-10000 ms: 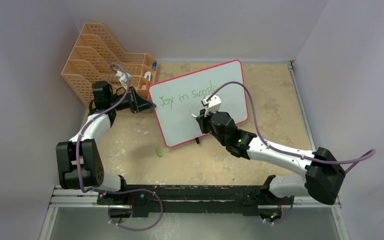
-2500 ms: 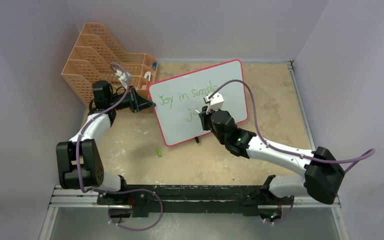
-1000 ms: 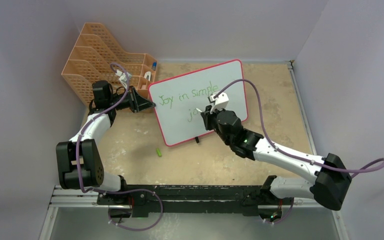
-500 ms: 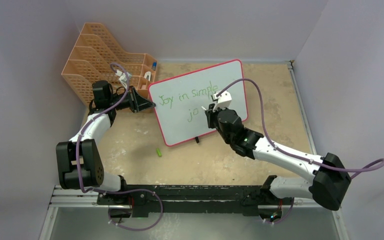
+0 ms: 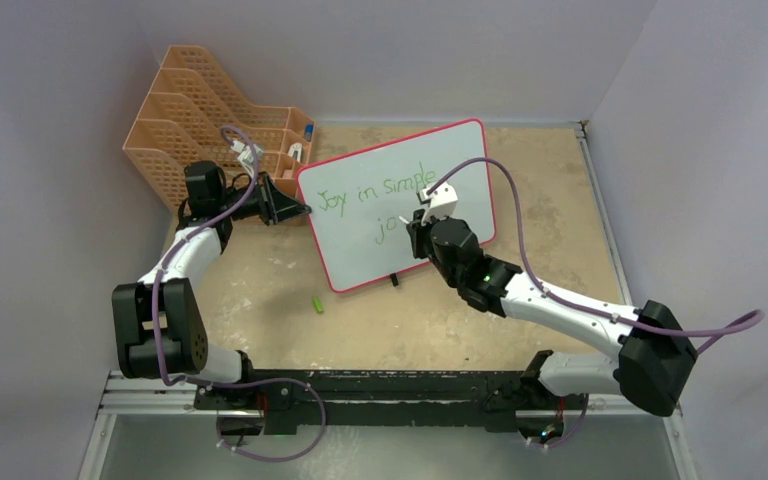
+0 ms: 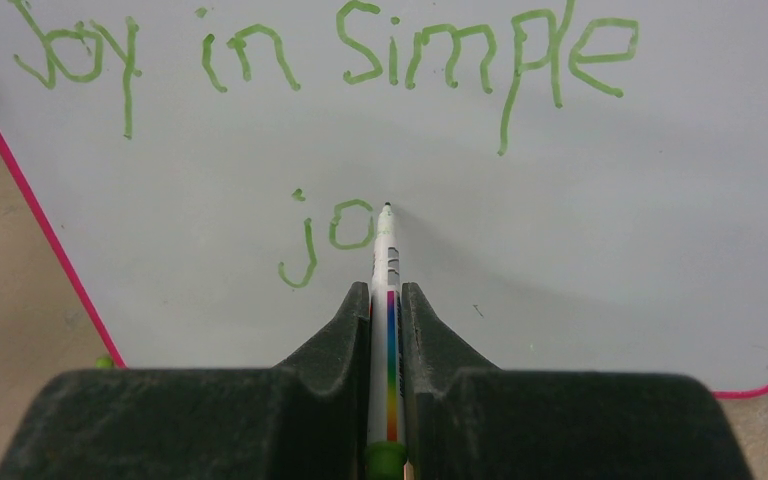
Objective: Write a sentence on the whiteboard
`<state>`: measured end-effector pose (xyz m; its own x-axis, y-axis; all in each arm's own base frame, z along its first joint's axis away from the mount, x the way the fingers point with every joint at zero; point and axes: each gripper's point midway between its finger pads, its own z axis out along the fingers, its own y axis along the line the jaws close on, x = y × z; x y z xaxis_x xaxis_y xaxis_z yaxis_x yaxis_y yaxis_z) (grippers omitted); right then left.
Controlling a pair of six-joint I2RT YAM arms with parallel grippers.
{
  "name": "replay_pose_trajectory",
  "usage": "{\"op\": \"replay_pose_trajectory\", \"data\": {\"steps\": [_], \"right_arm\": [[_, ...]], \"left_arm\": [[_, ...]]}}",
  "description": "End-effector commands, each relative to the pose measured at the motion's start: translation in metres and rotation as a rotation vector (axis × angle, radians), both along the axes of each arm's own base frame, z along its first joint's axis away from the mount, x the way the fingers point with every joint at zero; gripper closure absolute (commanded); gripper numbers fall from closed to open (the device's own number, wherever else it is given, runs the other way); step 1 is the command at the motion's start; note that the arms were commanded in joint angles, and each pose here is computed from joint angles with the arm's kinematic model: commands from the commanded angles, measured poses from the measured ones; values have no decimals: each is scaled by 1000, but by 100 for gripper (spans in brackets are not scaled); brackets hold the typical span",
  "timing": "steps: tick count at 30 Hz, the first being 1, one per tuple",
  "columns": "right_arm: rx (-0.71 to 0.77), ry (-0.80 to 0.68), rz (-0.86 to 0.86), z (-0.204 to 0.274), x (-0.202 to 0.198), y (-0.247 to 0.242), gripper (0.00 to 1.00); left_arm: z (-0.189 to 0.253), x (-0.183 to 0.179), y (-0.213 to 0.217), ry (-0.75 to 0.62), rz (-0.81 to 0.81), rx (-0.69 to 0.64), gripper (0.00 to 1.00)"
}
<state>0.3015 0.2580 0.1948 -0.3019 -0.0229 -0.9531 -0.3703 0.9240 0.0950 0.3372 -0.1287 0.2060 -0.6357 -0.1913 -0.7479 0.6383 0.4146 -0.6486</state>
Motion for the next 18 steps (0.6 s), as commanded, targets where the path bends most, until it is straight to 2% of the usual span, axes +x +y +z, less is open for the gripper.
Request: {"op": "replay_pose_trajectory", "data": {"steps": [1, 18], "right_arm": [[39, -34, 2, 13, 5, 5, 100], [7, -4, -22, -3, 8, -1, 100]], "left_arm": [[18, 2, -2, -77, -13, 14, 100], [18, 2, -1, -79, -13, 15, 100]]}}
